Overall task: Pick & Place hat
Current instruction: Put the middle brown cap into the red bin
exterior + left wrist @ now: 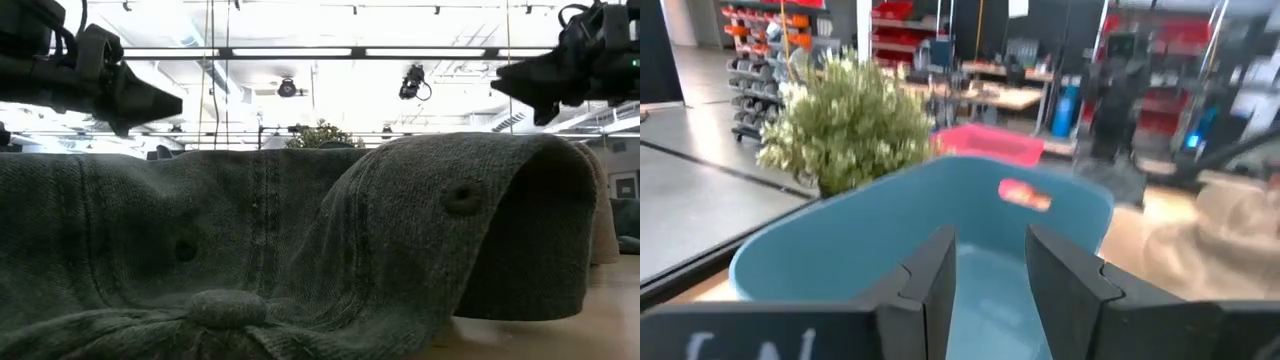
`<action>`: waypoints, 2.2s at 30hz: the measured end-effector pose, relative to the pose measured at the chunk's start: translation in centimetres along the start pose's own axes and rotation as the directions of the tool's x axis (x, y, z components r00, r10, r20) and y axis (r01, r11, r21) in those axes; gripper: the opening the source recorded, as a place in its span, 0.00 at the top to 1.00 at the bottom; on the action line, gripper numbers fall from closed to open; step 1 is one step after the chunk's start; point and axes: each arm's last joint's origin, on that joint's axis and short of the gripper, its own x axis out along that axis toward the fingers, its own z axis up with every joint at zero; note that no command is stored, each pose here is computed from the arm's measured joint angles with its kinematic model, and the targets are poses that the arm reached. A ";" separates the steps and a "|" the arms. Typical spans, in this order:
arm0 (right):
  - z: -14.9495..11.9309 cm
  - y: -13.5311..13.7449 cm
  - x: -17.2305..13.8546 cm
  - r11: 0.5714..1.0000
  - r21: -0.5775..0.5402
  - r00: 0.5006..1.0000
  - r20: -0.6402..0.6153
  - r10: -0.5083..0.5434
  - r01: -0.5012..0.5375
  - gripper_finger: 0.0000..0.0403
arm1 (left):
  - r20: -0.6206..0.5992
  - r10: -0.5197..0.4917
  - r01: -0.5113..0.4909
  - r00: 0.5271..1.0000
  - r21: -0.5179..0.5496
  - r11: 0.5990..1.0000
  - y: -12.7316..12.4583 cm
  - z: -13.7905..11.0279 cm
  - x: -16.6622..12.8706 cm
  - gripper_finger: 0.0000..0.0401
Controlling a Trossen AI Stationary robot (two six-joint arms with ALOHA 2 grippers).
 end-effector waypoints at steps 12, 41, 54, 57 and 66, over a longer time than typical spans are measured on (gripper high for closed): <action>4.6 1.2 1.9 0.995 -0.067 0.997 0.014 0.072 -0.071 0.67 | -0.004 -0.082 0.082 0.997 0.045 0.996 -1.7 8.5 1.1 0.69; -0.3 11.2 16.6 0.992 -0.014 0.432 -0.901 0.043 -0.128 0.46 | -0.109 -0.065 0.076 0.992 0.102 0.992 -2.7 10.3 3.1 0.69; -5.7 12.3 16.3 0.983 -0.170 0.294 -0.945 -0.142 -0.072 0.42 | -0.191 -0.051 0.077 0.980 0.134 0.988 -2.6 9.4 3.0 0.69; -6.3 12.2 16.2 0.976 -0.209 0.274 -0.943 -0.187 -0.054 0.45 | -0.202 -0.048 0.077 0.978 0.138 0.987 -2.5 9.3 3.0 0.69; -6.3 11.9 16.1 0.965 -0.252 0.270 -0.936 -0.226 -0.065 0.88 | -0.209 -0.047 0.077 0.977 0.139 0.987 -2.5 9.3 3.0 0.69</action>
